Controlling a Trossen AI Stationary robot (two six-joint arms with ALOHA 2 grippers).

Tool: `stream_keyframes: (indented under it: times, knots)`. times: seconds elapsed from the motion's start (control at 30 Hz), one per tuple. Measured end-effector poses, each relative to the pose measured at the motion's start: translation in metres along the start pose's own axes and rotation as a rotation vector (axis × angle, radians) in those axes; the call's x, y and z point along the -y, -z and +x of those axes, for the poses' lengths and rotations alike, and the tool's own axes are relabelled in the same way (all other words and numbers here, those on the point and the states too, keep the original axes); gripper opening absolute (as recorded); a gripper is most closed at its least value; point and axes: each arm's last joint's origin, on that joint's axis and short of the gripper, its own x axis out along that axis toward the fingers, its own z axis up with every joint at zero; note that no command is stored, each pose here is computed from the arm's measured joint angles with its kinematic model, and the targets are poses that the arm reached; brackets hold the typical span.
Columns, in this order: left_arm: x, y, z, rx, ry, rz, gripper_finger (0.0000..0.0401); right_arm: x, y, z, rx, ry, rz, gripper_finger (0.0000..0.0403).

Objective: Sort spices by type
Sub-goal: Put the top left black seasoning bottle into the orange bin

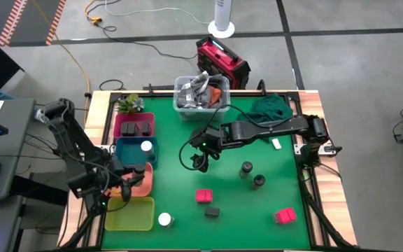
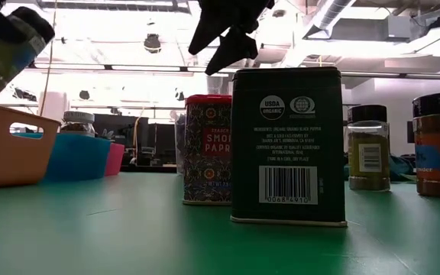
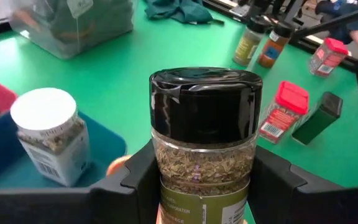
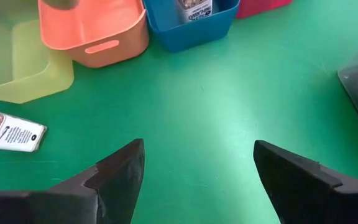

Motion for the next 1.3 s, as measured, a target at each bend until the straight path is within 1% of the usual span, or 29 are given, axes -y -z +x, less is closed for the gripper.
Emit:
stream_keyframes:
  times: [0.2,0.3,0.4,0.57,0.7,0.83,0.9,0.97,1.07,1.3]
  knots:
    - [-0.004,0.023,0.01,-0.001,0.02,-0.045,0.0179,-0.004,0.001,0.0,-0.002,-0.006,0.005,0.0325]
    - [-0.012,0.031,0.014,-0.001,0.007,-0.073,0.0179,-0.005,0.002,-0.001,-0.002,-0.009,0.005,0.0325]
    - [-0.018,0.036,0.017,0.007,-0.003,-0.092,0.0179,-0.009,0.003,-0.001,-0.004,-0.015,0.0,0.0325]
    - [-0.023,0.042,0.02,0.012,0.001,-0.087,0.0179,-0.012,0.004,-0.001,-0.005,-0.02,0.0,0.0325]
    - [-0.021,0.046,0.022,0.01,0.029,-0.084,0.0179,-0.013,0.004,-0.001,-0.005,-0.022,0.001,0.0325]
    - [-0.017,0.047,0.023,0.052,0.057,-0.089,0.0179,-0.015,0.005,-0.002,-0.003,-0.027,0.006,0.0325]
    - [-0.016,0.047,0.023,0.068,0.063,-0.08,0.0179,-0.018,0.005,-0.002,0.0,-0.052,0.008,0.0325]
    - [-0.015,0.047,0.023,0.076,0.067,-0.075,0.0179,-0.02,0.003,-0.002,0.009,-0.105,0.014,0.0325]
    - [-0.014,0.047,0.023,0.077,0.074,-0.068,0.0179,-0.026,-0.002,-0.003,0.059,-0.171,0.014,0.0325]
    - [-0.006,0.046,0.022,0.086,0.107,-0.056,0.0179,-0.03,-0.014,-0.005,0.184,-0.217,0.011,0.0325]
